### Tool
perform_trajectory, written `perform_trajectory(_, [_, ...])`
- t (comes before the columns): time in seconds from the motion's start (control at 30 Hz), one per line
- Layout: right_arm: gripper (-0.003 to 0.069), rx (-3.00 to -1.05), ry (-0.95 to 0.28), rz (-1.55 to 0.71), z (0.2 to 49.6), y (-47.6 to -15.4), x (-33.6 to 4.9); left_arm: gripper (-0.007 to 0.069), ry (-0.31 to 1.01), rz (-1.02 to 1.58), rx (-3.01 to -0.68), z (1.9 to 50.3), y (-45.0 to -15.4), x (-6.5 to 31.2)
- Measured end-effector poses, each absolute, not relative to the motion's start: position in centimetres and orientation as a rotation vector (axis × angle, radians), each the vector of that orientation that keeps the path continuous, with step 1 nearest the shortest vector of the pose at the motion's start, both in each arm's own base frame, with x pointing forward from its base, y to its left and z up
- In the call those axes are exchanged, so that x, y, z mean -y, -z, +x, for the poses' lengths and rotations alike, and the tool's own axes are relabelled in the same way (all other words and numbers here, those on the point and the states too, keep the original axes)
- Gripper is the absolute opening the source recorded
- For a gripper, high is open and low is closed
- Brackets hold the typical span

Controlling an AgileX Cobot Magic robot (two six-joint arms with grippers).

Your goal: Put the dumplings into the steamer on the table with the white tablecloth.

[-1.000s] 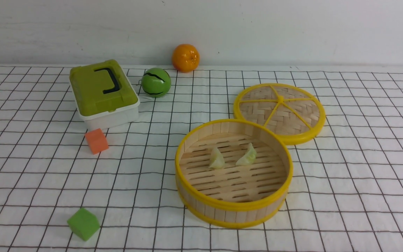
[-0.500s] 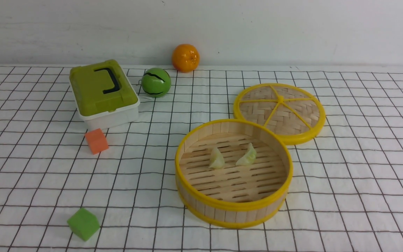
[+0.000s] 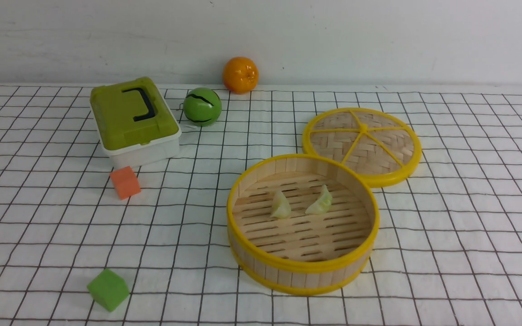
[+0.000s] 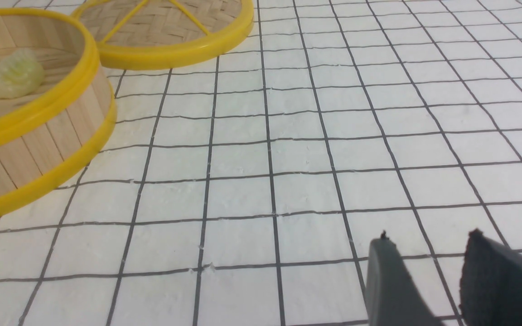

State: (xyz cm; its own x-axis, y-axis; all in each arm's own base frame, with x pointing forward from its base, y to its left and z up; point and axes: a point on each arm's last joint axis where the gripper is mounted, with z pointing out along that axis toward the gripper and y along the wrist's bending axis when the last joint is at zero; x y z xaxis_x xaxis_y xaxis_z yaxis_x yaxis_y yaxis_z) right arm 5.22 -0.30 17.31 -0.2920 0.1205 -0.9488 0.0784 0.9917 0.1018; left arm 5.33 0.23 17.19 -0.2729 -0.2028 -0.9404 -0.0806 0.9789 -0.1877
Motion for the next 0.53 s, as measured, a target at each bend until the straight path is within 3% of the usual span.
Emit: perform_trajectory(0.53, [0.024,-1.869,-0.041,0.144,5.22,-17.31,0.3,-0.0007,0.119,-0.207,-1.848,5.33,-17.19,-0.23])
